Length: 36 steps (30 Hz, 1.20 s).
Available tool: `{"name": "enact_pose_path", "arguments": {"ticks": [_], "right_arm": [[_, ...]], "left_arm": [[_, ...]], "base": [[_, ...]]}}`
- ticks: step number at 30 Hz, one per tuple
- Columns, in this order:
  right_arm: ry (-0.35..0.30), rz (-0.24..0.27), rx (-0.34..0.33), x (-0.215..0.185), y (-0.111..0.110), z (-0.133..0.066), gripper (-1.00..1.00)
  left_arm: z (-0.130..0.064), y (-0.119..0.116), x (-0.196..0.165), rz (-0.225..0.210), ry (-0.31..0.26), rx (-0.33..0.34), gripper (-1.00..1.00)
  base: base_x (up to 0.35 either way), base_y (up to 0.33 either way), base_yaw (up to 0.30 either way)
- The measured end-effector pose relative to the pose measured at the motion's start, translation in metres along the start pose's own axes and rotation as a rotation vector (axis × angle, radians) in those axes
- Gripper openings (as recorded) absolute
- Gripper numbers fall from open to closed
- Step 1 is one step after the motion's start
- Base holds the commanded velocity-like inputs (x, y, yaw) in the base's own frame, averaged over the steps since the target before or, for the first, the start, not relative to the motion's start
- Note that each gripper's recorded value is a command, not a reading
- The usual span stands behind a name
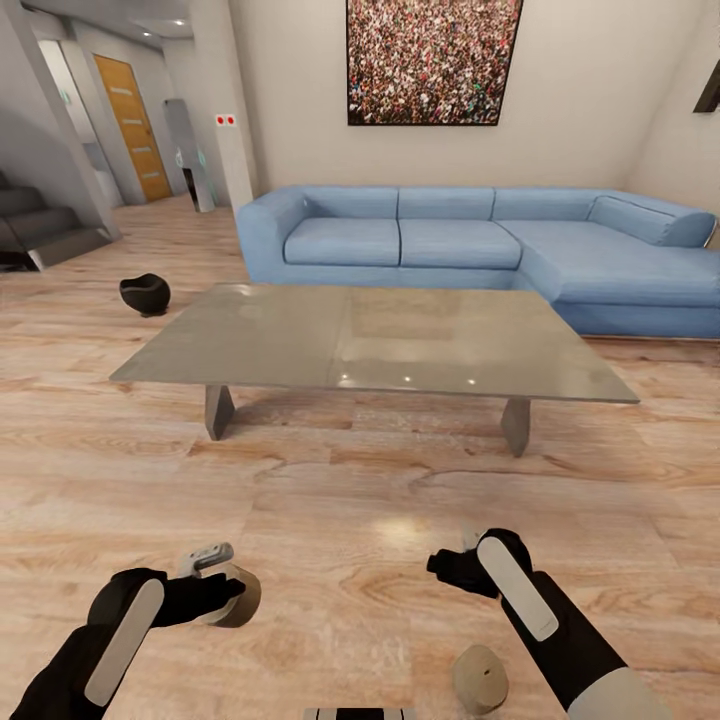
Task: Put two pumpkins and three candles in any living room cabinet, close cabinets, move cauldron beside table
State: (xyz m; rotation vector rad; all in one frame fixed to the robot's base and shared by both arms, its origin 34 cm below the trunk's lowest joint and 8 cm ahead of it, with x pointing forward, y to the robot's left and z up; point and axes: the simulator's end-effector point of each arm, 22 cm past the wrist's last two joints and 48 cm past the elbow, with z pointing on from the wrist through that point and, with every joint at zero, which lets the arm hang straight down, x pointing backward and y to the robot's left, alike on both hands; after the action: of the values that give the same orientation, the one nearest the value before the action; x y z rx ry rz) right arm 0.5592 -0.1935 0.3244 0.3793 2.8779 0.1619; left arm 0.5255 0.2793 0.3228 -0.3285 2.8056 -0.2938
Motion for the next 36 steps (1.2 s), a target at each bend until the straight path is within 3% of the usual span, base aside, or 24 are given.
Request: {"name": "enact_pose_path", "arguments": {"ticks": [11,24,36], "right_arm": [[0.134,0.000,0.057,0.040,-0.028,0.023,1.00],[0.174,0.025,0.119,0.053,-0.065,0.035,1.00],[0.197,0.036,0.132,0.062,-0.073,0.040,1.00]], "left_arm": [[-0.001,0.000,-0.002,0.004,-0.004,-0.001,-1.00],[-0.001,0.000,-0.002,0.003,-0.004,-0.001,-1.00],[-0.002,-0.001,-0.002,0.004,-0.005,0.000,-1.00]], "base": [[-0.009,0.000,0.000],[-0.080,0.000,0.000],[-0.039,0.000,0.000]]}}
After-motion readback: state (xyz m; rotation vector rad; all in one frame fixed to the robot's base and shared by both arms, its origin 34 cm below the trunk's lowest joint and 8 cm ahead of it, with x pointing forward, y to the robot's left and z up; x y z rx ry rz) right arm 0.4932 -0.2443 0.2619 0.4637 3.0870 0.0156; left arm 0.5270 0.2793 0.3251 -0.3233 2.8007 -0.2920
